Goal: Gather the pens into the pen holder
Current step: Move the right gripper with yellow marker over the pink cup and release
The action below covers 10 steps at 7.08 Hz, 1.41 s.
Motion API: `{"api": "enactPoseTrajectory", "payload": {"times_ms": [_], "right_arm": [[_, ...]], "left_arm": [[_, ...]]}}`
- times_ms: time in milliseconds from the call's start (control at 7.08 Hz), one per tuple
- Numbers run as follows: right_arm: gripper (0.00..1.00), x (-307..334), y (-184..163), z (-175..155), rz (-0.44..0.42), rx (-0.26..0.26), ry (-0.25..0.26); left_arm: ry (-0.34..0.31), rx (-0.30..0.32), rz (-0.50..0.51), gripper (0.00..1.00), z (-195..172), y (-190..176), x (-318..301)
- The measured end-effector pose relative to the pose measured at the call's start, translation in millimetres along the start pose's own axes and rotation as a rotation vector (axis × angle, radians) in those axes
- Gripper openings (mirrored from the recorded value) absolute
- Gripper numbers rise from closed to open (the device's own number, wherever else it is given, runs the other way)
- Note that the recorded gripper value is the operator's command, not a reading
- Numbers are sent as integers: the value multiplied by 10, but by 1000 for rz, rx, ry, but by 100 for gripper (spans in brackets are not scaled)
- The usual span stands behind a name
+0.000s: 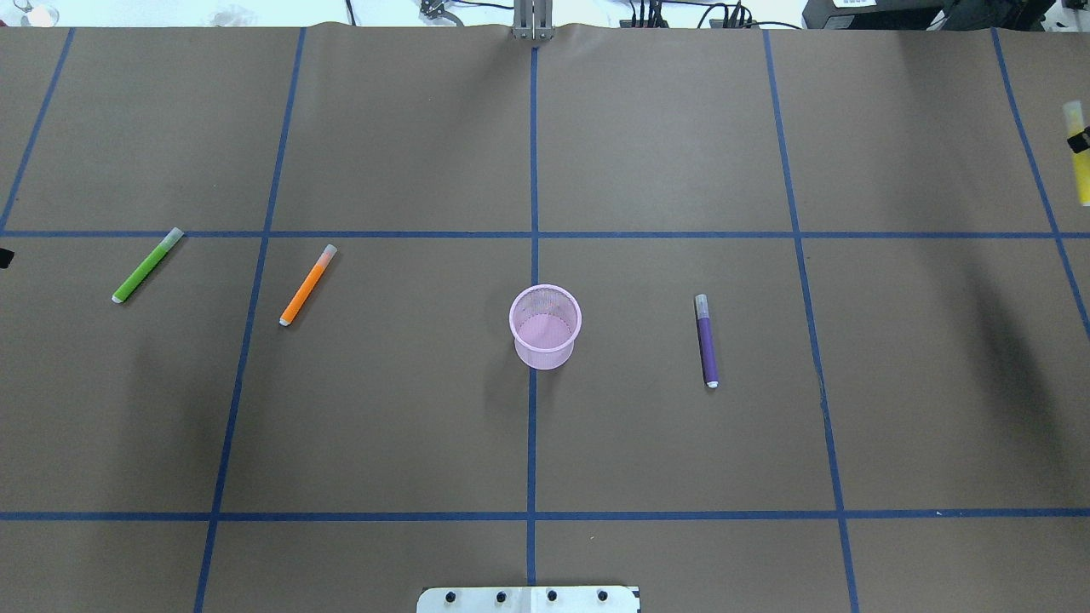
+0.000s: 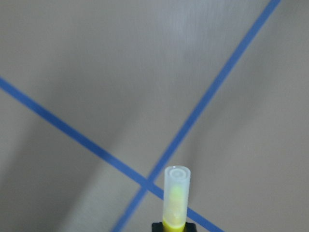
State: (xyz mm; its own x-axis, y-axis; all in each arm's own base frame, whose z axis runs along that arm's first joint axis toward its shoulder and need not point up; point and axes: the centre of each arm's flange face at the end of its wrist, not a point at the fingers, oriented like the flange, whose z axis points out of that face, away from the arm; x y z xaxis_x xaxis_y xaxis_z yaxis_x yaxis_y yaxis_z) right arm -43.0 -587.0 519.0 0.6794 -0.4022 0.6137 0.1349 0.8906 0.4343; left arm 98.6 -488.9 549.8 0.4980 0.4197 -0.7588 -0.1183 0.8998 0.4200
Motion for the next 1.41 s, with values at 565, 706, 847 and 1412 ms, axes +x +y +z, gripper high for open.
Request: {"api": "enactPoseTrajectory", "payload": {"times_ms": [565,706,847,1412], "right_arm": [[0,-3054,-823,-357,339,207,-121],[0,-3689,-864,-382,411,261,-155],[0,-4282,-832,-333,472,323,-174],[0,-5920,-228,186,522,473,-171]], "left_arm": [[52,76,-29,85,239,-1016,977],[40,82,-11,85,322,-1107,1096],[33,75,3,85,437,-1124,1175],[11,57,7,87,625,-1122,1146]]}}
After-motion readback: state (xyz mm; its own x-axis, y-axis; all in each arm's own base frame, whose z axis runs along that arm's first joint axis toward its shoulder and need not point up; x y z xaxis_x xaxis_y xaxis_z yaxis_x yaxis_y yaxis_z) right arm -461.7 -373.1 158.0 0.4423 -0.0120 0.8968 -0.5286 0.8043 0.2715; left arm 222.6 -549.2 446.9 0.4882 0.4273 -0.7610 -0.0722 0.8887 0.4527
